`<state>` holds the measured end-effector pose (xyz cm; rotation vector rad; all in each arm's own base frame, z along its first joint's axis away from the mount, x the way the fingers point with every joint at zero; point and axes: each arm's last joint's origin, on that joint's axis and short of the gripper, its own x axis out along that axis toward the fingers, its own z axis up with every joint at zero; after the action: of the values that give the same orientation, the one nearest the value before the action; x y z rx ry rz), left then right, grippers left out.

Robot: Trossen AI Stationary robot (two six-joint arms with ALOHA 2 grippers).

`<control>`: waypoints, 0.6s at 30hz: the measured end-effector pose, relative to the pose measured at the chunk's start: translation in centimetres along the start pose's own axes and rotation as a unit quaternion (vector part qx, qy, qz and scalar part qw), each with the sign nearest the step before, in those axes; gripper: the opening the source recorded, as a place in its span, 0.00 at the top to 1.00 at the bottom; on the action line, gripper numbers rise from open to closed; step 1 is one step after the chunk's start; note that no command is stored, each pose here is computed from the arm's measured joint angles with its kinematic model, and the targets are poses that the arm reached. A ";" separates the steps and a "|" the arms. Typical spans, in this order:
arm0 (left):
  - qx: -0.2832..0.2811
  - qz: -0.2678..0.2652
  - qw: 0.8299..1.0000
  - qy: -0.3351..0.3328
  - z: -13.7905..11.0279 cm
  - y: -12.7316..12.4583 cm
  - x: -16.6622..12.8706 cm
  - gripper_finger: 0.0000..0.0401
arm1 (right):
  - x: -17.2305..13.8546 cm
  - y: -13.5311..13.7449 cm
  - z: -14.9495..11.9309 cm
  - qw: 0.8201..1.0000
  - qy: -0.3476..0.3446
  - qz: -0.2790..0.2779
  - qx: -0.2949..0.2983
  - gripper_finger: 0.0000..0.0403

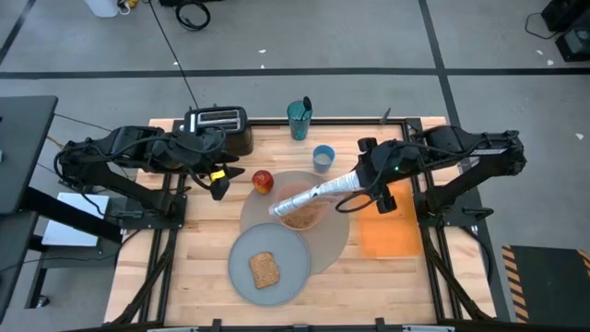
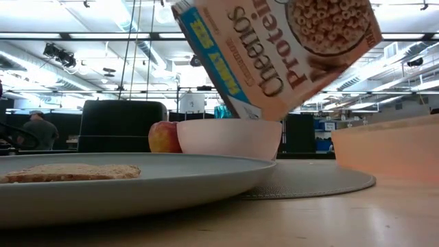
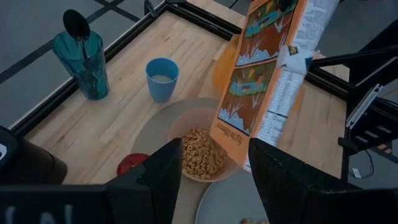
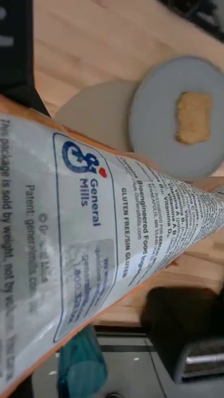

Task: Arrange a breakfast setting
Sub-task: Pour the cereal from the cereal box into the light orange bowl

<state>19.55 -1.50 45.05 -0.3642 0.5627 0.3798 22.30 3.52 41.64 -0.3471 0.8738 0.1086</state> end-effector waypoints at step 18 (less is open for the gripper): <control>0.000 0.001 1.000 -0.001 0.0 0.0 0.0 0.52 | -0.1 -0.4 0.1 0.997 0.003 -0.081 0.015 0.43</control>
<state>19.56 -1.50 45.05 -0.3634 0.5618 0.3809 22.38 3.14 41.92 -0.3901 0.8491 -0.0557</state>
